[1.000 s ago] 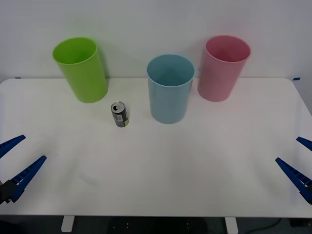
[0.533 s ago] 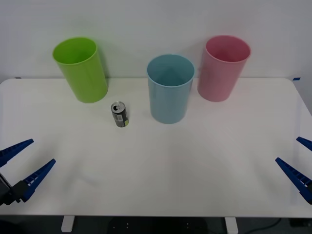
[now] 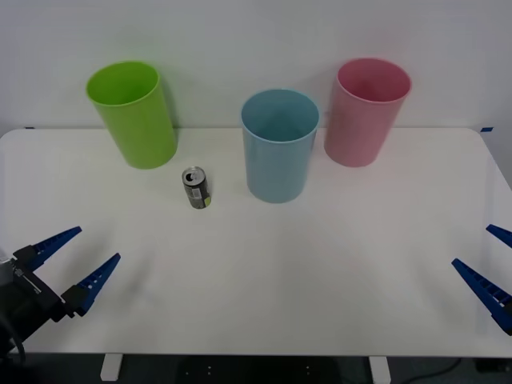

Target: Grasp the object on the table and drop it into the matching bin: aluminum can to the light blue bin, PET bottle to the pink bin.

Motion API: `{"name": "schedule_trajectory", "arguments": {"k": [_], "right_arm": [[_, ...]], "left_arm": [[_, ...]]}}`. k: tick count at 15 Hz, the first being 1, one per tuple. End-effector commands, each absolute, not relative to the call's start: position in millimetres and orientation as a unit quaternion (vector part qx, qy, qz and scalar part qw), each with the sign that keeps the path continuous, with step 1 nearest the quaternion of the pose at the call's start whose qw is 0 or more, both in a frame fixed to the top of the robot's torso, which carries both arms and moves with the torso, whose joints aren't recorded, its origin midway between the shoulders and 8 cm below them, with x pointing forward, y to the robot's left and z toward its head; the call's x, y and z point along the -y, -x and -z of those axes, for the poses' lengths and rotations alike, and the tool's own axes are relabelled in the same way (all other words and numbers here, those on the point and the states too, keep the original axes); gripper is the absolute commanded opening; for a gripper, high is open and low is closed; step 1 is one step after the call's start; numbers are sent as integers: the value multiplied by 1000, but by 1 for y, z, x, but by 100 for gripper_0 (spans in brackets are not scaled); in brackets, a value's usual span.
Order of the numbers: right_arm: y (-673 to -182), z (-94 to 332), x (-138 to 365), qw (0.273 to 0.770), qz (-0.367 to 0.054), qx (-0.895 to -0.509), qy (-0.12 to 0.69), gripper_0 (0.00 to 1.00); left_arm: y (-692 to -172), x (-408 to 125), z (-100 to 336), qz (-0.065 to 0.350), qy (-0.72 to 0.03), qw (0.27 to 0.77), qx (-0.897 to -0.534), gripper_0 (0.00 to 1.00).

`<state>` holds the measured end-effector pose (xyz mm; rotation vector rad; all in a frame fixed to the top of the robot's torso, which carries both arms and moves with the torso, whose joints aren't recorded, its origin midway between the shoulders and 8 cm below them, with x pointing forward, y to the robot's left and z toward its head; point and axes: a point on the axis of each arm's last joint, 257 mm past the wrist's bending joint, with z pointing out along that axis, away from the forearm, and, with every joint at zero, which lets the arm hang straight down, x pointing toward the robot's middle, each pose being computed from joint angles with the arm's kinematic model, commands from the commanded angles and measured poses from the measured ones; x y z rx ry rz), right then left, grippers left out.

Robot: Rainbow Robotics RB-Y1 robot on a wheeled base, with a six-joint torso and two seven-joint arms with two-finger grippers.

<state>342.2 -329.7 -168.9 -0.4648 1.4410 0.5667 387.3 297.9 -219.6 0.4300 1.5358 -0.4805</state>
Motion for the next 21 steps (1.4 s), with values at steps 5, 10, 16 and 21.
{"name": "schedule_trajectory", "arguments": {"k": [5,10,16,21], "right_arm": [[-342,169,330,691,-253,-645,208,100],[-342,169,330,691,-253,-645,208,100],[-342,169,330,691,-253,-645,208,100],[-342,169,330,691,-253,-645,208,100]], "left_arm": [[-413,-279,233,195,-174,672,-693,100],[-434,-258,240,185,-167,670,-699,100],[-463,-227,255,180,-167,660,-710,100],[-491,-233,264,157,-151,659,-720,100]]}}
